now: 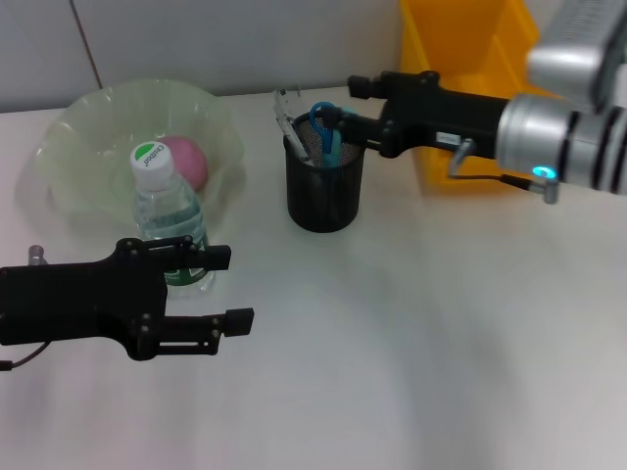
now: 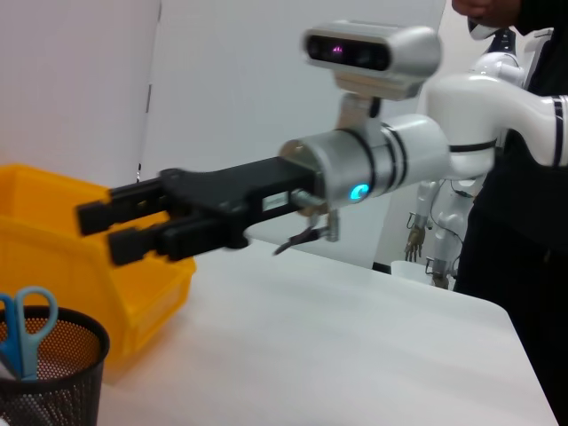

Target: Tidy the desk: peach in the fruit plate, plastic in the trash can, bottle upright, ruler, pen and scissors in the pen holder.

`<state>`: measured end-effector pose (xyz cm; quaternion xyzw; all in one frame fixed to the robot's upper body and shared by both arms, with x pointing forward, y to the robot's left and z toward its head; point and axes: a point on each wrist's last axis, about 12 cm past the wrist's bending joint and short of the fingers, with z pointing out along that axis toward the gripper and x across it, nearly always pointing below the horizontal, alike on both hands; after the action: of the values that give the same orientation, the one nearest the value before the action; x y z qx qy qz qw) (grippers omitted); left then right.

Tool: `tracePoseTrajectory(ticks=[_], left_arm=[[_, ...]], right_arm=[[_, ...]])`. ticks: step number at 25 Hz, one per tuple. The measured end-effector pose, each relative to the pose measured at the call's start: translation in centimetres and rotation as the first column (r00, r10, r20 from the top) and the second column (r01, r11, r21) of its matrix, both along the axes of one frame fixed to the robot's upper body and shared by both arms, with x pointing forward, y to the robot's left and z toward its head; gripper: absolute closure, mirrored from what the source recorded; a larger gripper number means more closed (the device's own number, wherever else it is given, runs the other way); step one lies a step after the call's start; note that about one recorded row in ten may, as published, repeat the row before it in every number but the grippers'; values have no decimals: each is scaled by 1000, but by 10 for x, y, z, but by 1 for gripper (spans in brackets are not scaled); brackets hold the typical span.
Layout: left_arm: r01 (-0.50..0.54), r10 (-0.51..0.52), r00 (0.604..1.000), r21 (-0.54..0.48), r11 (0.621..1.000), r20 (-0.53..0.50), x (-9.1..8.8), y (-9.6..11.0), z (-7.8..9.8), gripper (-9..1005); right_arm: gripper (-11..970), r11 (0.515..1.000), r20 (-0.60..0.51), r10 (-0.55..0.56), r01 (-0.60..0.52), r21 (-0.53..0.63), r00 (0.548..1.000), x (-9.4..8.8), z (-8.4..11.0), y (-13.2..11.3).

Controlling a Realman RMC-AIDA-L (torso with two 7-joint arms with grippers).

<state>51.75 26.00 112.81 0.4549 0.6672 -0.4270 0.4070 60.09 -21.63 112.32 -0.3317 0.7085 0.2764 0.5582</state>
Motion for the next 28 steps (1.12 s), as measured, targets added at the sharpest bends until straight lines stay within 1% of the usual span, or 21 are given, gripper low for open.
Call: tracePoseTrajectory(ticks=[2, 6, 10, 13, 16, 18, 20, 23, 26, 28], left_arm=[[-3, 3, 1000, -3, 1000, 0, 0, 0, 0, 190], [-7, 7, 1000, -5, 1000, -6, 1, 0, -2, 189], [-16, 16, 1000, -3, 1000, -21, 2, 0, -2, 189], [-30, 30, 999, -6, 1000, -23, 3, 3, -1, 189], [-37, 37, 999, -9, 999, -22, 4, 4, 0, 189], [-56, 56, 998, 1, 998, -33, 5, 13, 2, 189], [-58, 59, 997, 6, 998, -40, 6, 16, 3, 190], [-58, 59, 996, 7, 998, -65, 10, 24, -1, 190], [-49, 48, 997, -12, 999, -59, 13, 24, -8, 189], [-37, 36, 998, -20, 999, -60, 15, 21, -12, 189]], right_arm=[[424, 998, 3, 7, -7, 56, 1000, -12, 0, -11], [413, 986, -36, 27, -21, 163, 999, -36, -8, -36], [352, 965, -74, 57, -36, 259, 996, -62, -14, -64], [307, 959, -74, 91, -68, 276, 993, -79, -15, -83], [237, 961, -87, 153, -127, 247, 984, -92, -15, -98], [181, 966, -117, 179, -152, 210, 977, -95, -17, -106], [126, 969, -150, 197, -169, 178, 969, -95, -19, -112], [124, 970, -195, 221, -195, 146, 956, -91, -21, -115], [122, 963, -195, 254, -230, 139, 947, -80, -22, -107], [123, 956, -184, 283, -262, 129, 942, -72, -22, -96]])
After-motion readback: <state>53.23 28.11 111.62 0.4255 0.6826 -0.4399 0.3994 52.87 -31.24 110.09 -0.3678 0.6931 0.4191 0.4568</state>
